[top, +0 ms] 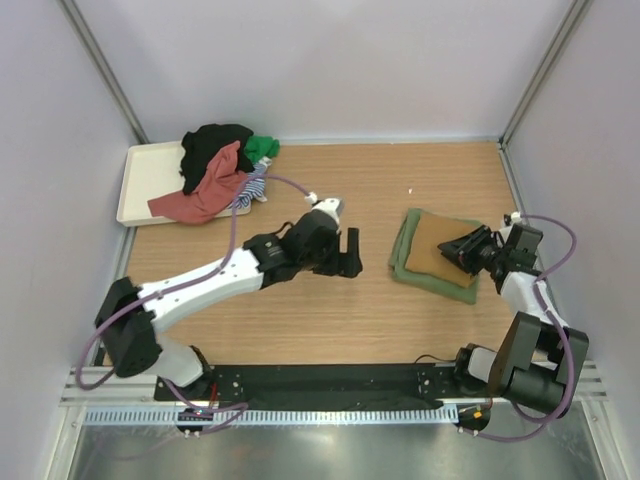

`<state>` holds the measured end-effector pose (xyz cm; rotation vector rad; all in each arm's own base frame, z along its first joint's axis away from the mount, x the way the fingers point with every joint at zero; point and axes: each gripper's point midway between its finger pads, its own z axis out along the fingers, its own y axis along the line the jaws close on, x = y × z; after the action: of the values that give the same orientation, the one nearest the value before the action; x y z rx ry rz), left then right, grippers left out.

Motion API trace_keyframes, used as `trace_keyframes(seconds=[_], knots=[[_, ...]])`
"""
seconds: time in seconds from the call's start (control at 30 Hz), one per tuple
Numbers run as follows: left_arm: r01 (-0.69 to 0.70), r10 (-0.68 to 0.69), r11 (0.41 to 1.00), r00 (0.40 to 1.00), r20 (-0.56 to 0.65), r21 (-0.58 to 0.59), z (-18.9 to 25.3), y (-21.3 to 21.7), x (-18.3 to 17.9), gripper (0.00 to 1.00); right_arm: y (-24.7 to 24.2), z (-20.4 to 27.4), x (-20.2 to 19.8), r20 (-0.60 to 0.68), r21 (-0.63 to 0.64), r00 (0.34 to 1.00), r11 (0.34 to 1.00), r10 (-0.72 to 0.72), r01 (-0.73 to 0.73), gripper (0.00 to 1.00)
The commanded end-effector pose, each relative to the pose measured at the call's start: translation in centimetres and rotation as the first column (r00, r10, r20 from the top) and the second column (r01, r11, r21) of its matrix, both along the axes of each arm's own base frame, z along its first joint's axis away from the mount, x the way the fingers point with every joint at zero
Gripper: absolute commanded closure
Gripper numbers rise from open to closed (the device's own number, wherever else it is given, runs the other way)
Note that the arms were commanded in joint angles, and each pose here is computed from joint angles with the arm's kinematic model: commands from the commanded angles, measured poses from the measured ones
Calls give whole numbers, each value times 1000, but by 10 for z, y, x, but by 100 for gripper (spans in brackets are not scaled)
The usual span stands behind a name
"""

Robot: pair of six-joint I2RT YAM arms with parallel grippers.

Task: Fold and stack the tank tops
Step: Neatly place the folded tank top to the corner

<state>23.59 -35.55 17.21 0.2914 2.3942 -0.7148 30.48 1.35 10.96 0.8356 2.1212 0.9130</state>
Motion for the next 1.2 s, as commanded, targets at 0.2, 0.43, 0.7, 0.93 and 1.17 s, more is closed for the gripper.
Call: trace_keyframes(seconds=[0.2,0.43,0.7,0.93,1.17], knots=[[-132,143,987,980,135,-91,16,68,-15,13,-13,-54,17,-32,15,998,998,-63,63,68],[-289,296,955,919,262,-65,16,130,-11,0,-31,-11,22,52,-178,991,975,-123,131,46],[-415,387,910,842,375,-8,4,171,0,0,19,47,7,273,-362,961,930,38,66,23],[-373,322,928,804,499,2,-2,179,6,0,107,40,-14,324,-489,894,864,311,-123,17],[-348,259,934,810,526,76,-28,182,5,0,133,15,-35,354,-587,832,794,427,-158,1]])
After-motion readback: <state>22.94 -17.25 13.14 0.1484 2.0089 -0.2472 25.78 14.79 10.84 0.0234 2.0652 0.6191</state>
